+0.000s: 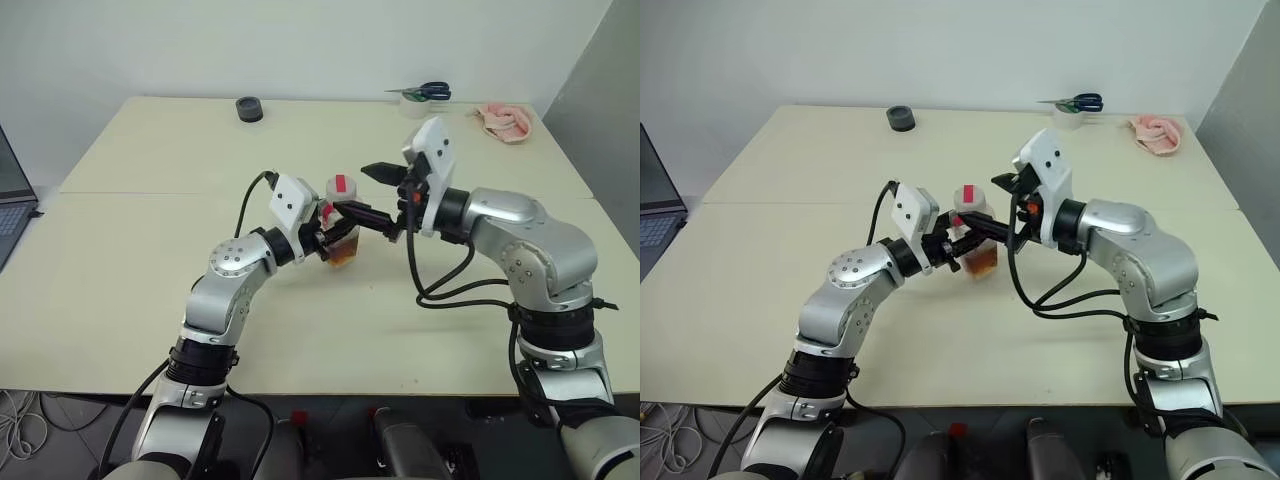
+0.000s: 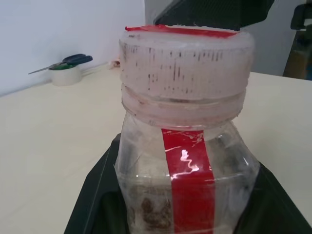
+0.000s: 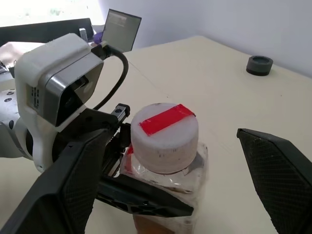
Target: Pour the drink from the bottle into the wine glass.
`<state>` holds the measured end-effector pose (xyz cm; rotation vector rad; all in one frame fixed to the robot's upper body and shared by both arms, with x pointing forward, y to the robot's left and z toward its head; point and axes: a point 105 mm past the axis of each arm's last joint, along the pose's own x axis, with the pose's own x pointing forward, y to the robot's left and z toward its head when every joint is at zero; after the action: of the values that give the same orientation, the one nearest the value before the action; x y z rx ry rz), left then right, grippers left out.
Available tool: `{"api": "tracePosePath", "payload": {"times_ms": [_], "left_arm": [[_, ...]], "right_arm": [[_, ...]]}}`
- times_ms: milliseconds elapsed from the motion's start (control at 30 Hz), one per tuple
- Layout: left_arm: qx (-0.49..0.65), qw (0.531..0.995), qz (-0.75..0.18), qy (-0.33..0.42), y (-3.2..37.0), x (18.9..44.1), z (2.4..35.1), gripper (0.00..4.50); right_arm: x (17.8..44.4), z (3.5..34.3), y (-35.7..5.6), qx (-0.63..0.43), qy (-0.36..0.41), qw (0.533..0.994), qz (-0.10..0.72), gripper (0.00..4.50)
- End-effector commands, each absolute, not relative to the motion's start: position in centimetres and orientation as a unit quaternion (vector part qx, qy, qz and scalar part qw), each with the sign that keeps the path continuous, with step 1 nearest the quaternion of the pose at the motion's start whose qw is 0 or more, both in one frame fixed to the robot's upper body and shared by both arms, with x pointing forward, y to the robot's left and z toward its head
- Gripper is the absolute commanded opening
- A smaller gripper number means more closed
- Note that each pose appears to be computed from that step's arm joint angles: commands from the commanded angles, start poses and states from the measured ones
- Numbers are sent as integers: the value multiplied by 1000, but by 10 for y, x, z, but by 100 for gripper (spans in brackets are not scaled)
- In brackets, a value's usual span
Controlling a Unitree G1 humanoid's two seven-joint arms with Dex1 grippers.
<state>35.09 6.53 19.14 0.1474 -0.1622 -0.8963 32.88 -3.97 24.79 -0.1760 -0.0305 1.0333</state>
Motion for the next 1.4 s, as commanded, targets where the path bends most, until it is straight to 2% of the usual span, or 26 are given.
{"api": "tracePosePath", "payload": {"times_ms": [33, 433, 700, 1400], "left_arm": [[78, 886, -441, -120, 59, 346, 212, 184], [80, 889, -435, -119, 63, 345, 211, 184], [81, 890, -432, -119, 63, 345, 211, 184], [84, 891, -431, -117, 63, 346, 211, 184]], "right_arm": [[324, 257, -31, -85, -38, 864, 495, 450], [349, 267, -18, -43, -51, 883, 465, 450], [363, 259, -29, -52, -42, 895, 441, 450], [350, 256, -48, -77, -33, 872, 483, 450]]}}
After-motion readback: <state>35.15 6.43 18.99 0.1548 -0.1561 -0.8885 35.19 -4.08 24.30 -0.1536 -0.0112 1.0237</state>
